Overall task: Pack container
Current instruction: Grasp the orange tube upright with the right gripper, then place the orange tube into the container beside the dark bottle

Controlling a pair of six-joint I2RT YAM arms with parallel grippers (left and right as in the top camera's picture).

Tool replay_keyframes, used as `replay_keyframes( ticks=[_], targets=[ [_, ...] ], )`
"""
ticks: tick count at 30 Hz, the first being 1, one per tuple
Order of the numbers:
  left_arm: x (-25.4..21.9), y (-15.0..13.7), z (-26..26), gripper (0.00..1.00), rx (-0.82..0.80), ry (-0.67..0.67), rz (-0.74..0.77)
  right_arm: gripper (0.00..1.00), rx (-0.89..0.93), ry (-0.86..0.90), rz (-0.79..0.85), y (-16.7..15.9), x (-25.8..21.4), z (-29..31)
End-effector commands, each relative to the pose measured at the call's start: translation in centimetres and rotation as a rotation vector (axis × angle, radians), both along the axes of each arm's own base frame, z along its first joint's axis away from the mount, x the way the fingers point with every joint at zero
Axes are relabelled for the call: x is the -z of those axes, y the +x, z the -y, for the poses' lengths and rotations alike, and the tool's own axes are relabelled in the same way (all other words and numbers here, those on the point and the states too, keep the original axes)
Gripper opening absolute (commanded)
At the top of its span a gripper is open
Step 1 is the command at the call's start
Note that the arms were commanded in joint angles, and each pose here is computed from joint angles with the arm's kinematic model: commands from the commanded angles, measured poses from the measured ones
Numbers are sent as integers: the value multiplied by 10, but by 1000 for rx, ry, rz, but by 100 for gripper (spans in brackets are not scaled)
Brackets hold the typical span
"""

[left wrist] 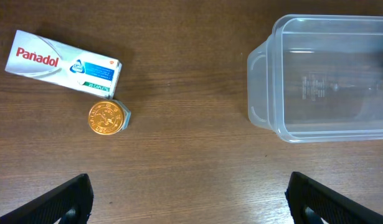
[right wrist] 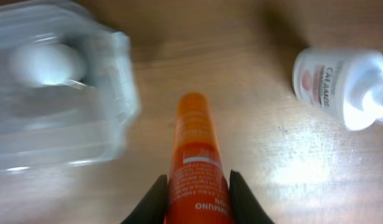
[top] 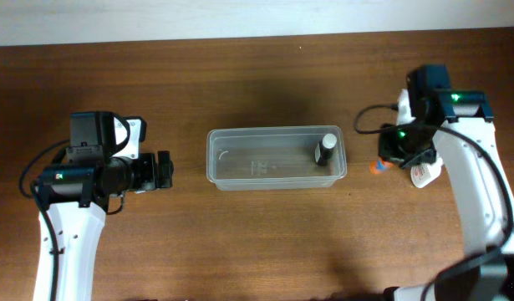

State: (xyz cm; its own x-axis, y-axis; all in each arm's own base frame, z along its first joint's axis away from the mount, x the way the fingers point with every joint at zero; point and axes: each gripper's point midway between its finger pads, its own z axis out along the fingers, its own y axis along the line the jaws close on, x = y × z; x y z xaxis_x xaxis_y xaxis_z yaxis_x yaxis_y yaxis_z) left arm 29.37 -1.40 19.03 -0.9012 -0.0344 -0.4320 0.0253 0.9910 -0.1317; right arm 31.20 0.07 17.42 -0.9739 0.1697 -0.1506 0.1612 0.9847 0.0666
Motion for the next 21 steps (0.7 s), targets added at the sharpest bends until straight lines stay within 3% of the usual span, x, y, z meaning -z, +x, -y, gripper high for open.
replay_keyframes(
  ticks=[1, 6, 13, 21],
  targets=[
    [-6, 3, 1, 99, 18, 4, 20, 19, -138, 12, 193, 9, -64, -41],
    [-6, 4, 1, 99, 18, 5, 21, 19, -228, -4, 221, 9, -71, -72],
    [-6, 4, 1, 99, 18, 4, 20, 19, -282, -3, 76, 5, -14, -96],
    [-6, 3, 1, 99, 18, 4, 20, 19, -292, -19, 20, 9, 39, -101]
  ],
)
